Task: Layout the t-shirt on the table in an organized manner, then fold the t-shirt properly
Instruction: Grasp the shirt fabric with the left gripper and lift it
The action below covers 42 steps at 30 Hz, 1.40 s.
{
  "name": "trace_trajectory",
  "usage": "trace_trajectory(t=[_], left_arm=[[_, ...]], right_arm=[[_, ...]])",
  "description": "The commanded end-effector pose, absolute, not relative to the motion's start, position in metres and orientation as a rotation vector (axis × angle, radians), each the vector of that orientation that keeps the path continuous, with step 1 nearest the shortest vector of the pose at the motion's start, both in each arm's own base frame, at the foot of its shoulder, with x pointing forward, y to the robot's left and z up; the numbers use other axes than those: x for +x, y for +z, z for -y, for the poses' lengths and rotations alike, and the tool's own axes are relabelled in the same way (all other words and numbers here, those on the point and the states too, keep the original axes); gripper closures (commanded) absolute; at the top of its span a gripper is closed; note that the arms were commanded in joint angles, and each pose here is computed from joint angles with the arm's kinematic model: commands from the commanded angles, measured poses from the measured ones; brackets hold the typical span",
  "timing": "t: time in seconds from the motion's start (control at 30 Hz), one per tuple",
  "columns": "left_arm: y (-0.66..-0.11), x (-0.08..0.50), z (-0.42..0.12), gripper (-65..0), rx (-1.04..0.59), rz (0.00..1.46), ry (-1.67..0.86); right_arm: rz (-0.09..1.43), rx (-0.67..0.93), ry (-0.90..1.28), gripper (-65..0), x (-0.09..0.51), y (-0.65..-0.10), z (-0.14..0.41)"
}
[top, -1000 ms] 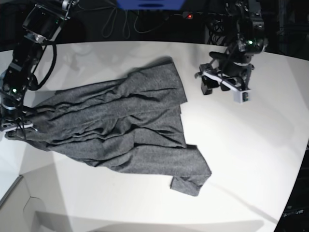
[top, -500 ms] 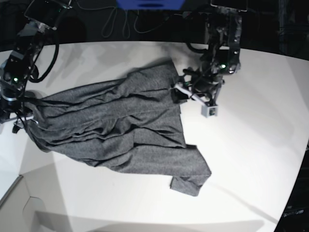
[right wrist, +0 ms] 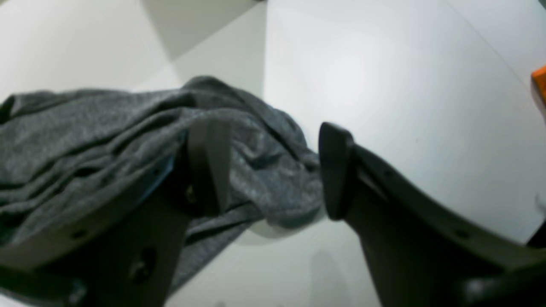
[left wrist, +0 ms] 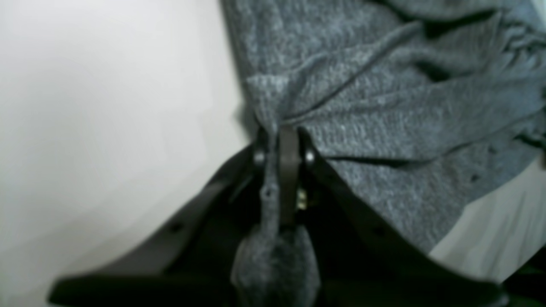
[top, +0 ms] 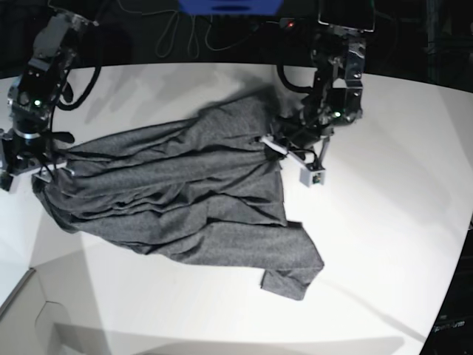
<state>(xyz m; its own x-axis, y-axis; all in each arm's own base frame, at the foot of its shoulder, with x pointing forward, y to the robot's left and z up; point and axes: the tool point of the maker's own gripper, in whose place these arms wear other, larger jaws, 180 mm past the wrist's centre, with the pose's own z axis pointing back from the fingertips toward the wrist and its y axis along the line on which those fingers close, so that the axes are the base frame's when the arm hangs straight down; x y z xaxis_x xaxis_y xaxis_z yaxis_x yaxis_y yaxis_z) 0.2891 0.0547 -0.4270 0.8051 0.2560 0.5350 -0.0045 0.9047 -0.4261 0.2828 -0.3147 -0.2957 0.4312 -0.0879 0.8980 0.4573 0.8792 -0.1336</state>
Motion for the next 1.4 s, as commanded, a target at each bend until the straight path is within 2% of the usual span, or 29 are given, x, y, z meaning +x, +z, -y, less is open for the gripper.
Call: trace_trajectory(t=[0.0, 0.03, 0.3, 0.43, 0.6, 0.73, 0.93, 1.07, 1.2, 1.37], left_arm=[[-0.405, 0.303, -0.068, -1.8, -0.418, 0.703, 0.149], [-0.392, 0.309, -0.077, 0.0, -0.417, 0.744, 0.155], [-0.311, 0.34, -0.155, -0.2, -0.352, 0.994, 0.226], [-0.306, 0.337, -0.178, -0.2, -0.296, 1.012, 0.227], [-0.323, 0.32, -0.188, -0.1, -0.254, 0.964, 0.229], [-0.331, 0.309, -0.155, -0.1, -0.185, 0.936, 0.065], [-0.343, 0.278, -0.062, -0.1, -0.045, 0.921, -0.393], [-0.355, 0.259, -0.029, -0.1, 0.066, 0.913, -0.628], [-0.367, 0.242, -0.023, -0.4, 0.145, 0.893, -0.72], [-0.363, 0.237, -0.021, -0.6, 0.134, 0.899, -0.724]], right_arm=[[1.127, -0.391, -0.334, -33.6, 0.288, -0.283, 0.312], [1.125, -0.38, -0.328, -33.6, 0.288, -0.285, 0.306], [1.101, -0.331, -0.348, -33.6, 0.282, -0.298, 0.288], [1.075, -0.283, -0.297, -33.6, 0.28, -0.31, 0.263], [1.027, -0.208, -0.213, -33.6, 0.274, -0.329, 0.225], [1.015, -0.168, -0.175, -33.6, 0.275, -0.334, 0.206], [1.012, -0.163, -0.171, -33.6, 0.275, -0.335, 0.204], [1.009, -0.163, -0.171, -33.6, 0.275, -0.335, 0.204], [0.997, -0.165, -0.168, -33.6, 0.269, -0.34, 0.204], [0.986, -0.166, -0.168, -33.6, 0.266, -0.342, 0.204]])
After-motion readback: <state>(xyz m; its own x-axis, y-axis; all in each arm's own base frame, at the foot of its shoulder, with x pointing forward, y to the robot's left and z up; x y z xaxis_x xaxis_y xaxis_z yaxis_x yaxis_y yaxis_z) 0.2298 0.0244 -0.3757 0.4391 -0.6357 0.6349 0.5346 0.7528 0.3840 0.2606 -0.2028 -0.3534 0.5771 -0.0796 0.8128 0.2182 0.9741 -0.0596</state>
